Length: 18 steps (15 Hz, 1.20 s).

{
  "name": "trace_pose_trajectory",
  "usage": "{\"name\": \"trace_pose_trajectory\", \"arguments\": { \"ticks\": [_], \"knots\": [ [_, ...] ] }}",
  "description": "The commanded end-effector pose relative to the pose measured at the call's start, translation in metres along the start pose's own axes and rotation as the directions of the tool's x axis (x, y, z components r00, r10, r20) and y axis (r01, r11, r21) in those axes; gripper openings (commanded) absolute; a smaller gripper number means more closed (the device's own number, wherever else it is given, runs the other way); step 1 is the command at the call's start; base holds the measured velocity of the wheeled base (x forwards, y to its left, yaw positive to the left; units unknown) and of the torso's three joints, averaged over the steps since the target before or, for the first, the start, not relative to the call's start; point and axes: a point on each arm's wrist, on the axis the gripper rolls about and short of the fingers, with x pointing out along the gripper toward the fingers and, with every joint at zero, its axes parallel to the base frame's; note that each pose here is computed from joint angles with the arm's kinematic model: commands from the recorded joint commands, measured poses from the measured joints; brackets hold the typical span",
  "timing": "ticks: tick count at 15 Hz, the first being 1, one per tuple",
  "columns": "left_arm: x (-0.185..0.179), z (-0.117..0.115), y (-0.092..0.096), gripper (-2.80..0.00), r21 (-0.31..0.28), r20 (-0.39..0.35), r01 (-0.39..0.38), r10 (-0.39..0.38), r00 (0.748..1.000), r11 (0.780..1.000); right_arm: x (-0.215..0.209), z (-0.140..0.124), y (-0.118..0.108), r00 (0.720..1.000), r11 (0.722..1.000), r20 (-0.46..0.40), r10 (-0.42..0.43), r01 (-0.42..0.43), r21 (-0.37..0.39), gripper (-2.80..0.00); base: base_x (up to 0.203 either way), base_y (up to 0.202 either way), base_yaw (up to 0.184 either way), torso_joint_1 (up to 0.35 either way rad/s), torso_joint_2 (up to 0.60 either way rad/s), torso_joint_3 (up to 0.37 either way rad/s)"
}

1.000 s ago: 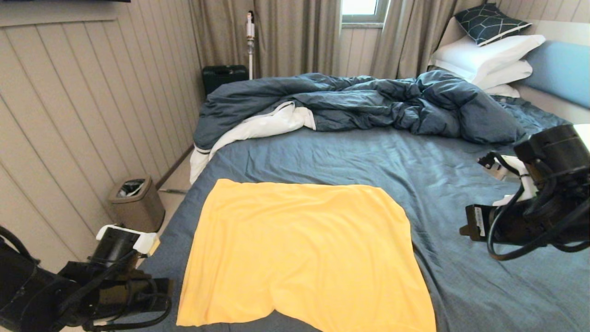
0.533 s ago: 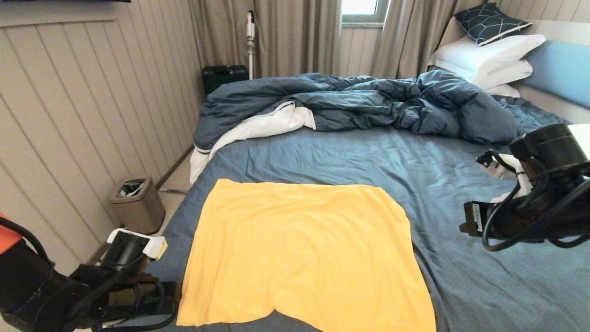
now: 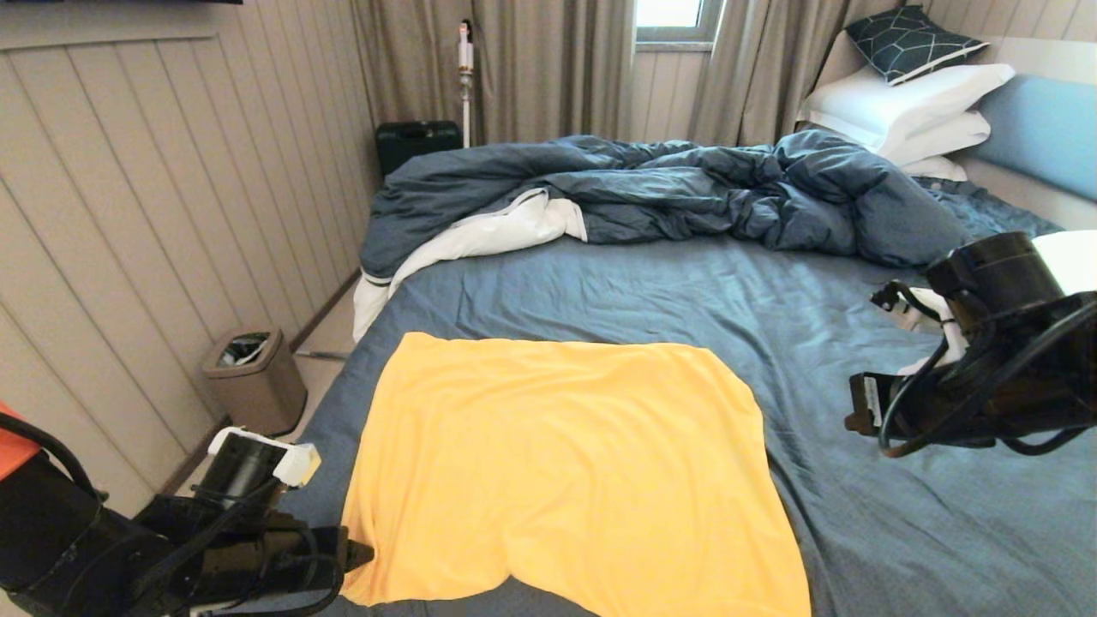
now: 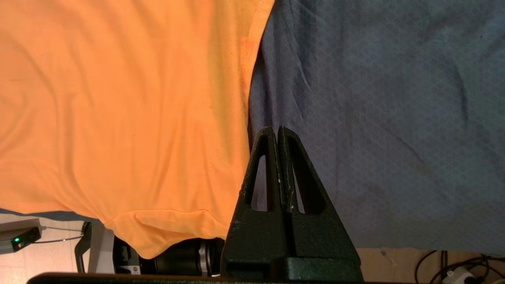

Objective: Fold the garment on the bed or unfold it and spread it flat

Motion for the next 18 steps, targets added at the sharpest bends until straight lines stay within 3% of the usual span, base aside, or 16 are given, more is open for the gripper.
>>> {"name": "trace_pose_trajectory", "arguments": {
  "ticks": [1, 8, 14, 18],
  "knots": [
    [-0.012, 0.005, -0.003, 0.00, -0.001, 0.051, 0.023, -0.023, 0.998, 1.000, 0.006, 0.001, 0.000, 1.000, 1.000, -0.013, -0.004, 0.004, 0.001, -2.80, 0.000, 0.000, 0.000, 0.000, 0.00, 0.000],
    [-0.025, -0.001, -0.001, 0.00, -0.005, 0.061, 0.034, -0.033, 0.998, 0.999, 0.007, 0.003, -0.001, 1.000, 1.000, -0.001, -0.003, 0.003, 0.005, -2.80, 0.000, 0.000, 0.000, 0.000, 0.00, 0.000],
    [-0.005, -0.008, 0.001, 0.00, -0.030, -0.046, 0.059, -0.060, 0.997, 0.998, 0.009, 0.005, 0.000, 1.000, 1.000, -0.001, -0.002, 0.002, 0.005, -2.80, 0.000, 0.000, 0.000, 0.000, 0.00, 0.000],
    [0.005, -0.004, -0.002, 0.00, -0.050, -0.080, 0.084, -0.087, 0.993, 0.995, 0.019, 0.008, 0.001, 1.000, 1.000, -0.006, -0.006, 0.006, 0.006, -2.80, 0.000, 0.000, 0.000, 0.000, 0.00, 0.000]
  ]
}}
